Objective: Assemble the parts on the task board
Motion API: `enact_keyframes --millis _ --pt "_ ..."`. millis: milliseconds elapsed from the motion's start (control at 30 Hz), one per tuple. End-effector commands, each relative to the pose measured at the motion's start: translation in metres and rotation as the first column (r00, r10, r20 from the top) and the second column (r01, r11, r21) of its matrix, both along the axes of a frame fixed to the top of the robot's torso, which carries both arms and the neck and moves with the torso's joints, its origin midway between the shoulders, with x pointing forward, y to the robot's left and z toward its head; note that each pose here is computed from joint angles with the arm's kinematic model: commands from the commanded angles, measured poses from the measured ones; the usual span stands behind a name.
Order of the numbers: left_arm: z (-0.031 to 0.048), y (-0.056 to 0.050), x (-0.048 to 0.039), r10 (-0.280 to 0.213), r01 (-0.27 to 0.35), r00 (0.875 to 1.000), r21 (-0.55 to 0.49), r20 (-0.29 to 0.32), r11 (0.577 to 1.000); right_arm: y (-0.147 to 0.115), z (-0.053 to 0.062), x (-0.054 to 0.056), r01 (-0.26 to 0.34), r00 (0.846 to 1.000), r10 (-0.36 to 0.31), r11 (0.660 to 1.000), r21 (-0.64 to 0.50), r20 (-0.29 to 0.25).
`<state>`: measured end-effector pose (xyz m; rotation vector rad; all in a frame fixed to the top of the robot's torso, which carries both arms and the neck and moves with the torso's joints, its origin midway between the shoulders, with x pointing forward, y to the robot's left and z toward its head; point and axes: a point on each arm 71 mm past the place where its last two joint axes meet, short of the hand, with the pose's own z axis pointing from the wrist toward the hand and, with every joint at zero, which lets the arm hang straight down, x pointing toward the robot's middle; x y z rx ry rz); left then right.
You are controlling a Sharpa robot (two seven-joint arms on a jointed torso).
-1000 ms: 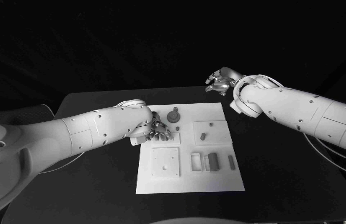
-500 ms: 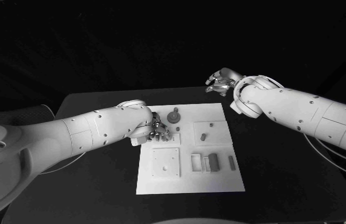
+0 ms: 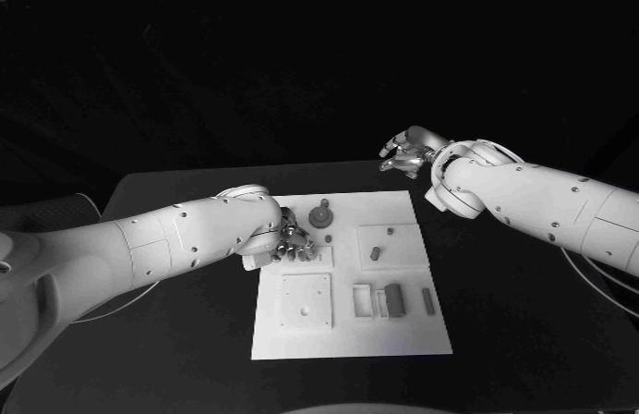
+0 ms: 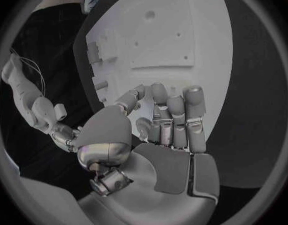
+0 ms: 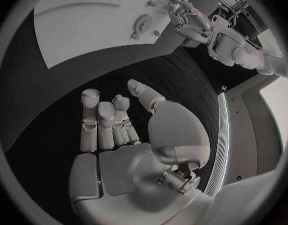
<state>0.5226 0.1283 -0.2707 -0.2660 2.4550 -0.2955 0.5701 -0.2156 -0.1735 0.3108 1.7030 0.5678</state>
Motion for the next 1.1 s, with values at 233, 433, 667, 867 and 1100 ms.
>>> enact_keyframes --millis 233,433,667,867,1100 --pt "0.0002 -0.001 -0.0002 0.018 -0.019 1.0 -0.05 -0.021 0.999 0.001 -0.001 0.0 -0.014 1.0 0.014 1.0 -0.011 -0.007" --pt "0.0005 0.0 0.0008 0.017 -0.018 0.999 -0.046 -0.029 0.999 0.001 -0.001 0.0 -0.014 1.0 0.014 1.0 -0.011 -0.008" --pt "0.003 0.001 0.003 0.018 -0.02 0.999 -0.045 -0.048 0.999 0.001 -0.001 0.0 -0.015 1.0 0.015 1.0 -0.012 -0.01" --pt "0.0062 0.001 0.0042 -0.001 -0.001 0.998 -0.03 -0.065 1.0 0.001 -0.001 0.0 -0.015 1.0 0.015 1.0 -0.012 -0.01" --pt "0.0103 -0.004 0.006 -0.038 0.039 0.996 0.011 -0.075 0.999 0.002 -0.002 0.0 -0.016 1.0 0.016 1.0 -0.013 -0.012"
